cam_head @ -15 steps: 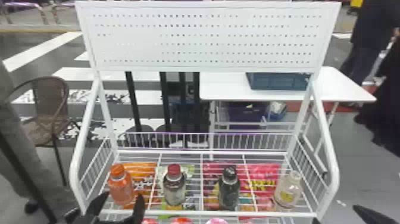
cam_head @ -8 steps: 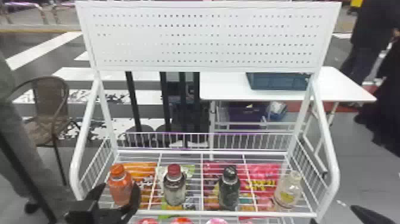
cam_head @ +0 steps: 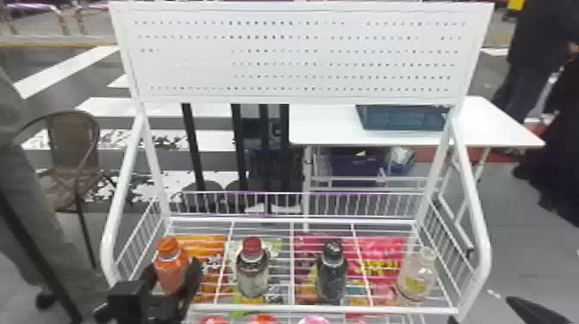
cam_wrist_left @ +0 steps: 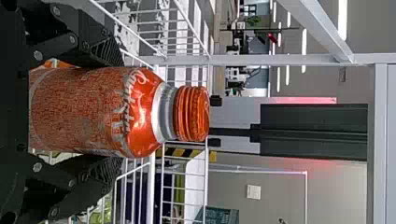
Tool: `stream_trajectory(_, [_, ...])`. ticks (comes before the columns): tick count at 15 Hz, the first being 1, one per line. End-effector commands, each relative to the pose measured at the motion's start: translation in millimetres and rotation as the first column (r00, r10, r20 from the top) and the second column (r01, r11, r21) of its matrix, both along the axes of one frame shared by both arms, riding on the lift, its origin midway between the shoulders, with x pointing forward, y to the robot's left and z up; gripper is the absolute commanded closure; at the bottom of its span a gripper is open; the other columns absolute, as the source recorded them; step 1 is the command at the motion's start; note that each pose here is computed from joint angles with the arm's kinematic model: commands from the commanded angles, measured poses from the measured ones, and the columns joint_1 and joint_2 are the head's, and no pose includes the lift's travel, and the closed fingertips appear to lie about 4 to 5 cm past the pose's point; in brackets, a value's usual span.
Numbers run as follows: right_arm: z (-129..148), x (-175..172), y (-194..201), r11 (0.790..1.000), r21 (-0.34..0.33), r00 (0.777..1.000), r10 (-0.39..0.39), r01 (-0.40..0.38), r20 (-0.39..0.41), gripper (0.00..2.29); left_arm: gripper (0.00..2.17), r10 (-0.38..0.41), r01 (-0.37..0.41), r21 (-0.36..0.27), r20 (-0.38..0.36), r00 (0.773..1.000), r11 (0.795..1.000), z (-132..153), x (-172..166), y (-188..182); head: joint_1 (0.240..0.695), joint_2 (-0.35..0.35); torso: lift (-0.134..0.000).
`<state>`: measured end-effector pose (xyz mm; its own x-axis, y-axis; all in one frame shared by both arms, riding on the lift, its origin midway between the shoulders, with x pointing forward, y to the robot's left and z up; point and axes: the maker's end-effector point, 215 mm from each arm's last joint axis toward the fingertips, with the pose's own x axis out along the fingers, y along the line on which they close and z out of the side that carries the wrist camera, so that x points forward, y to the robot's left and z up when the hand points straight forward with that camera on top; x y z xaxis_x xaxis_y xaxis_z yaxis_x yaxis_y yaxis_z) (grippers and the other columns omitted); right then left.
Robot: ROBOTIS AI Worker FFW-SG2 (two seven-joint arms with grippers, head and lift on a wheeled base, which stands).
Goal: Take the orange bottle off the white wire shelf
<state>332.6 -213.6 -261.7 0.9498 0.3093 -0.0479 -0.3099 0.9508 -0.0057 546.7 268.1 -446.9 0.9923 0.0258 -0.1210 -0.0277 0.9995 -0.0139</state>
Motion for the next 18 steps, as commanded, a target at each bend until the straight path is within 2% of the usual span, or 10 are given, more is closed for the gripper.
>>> stream_trajectory(1, [-1.8, 0.6, 0.5, 1.000, 0.000, 1.000, 0.003, -0.003, -0.003, 0.16, 1.06, 0.000, 0.000, -0.002, 0.010, 1.000, 1.000, 4.9, -1.1, -0.8, 0.499, 0.000, 0.000])
stream_trajectory(4, [-4.0, 2.0, -0.5, 1.000, 0.000, 1.000, 0.001, -0.001, -0.005, 0.16, 1.06, -0.007, 0.007, -0.003, 0.021, 1.000, 1.000, 11.6, -1.2, -4.1, 0.499, 0.000, 0.000])
stream_trajectory(8, [-5.7, 2.9, -1.0, 1.000, -0.001, 1.000, 0.001, -0.001, -0.006, 0.16, 1.05, -0.019, 0.019, -0.004, 0.092, 0.996, 1.000, 51.7, -16.1, -11.4, 0.499, 0.000, 0.000])
stream_trajectory(14, [-11.5, 5.8, 1.4, 1.000, 0.006, 1.000, 0.003, -0.003, -0.012, 0.16, 1.05, 0.048, -0.052, 0.023, 0.142, 0.989, 0.998, 103.3, -77.9, 26.9, 0.499, 0.000, 0.000])
stream_trajectory(18, [-14.8, 7.9, 3.4, 1.000, 0.010, 1.000, 0.006, -0.006, -0.014, 0.16, 1.05, 0.046, -0.051, 0.036, 0.125, 0.991, 0.998, 121.5, -115.0, 24.7, 0.499, 0.000, 0.000])
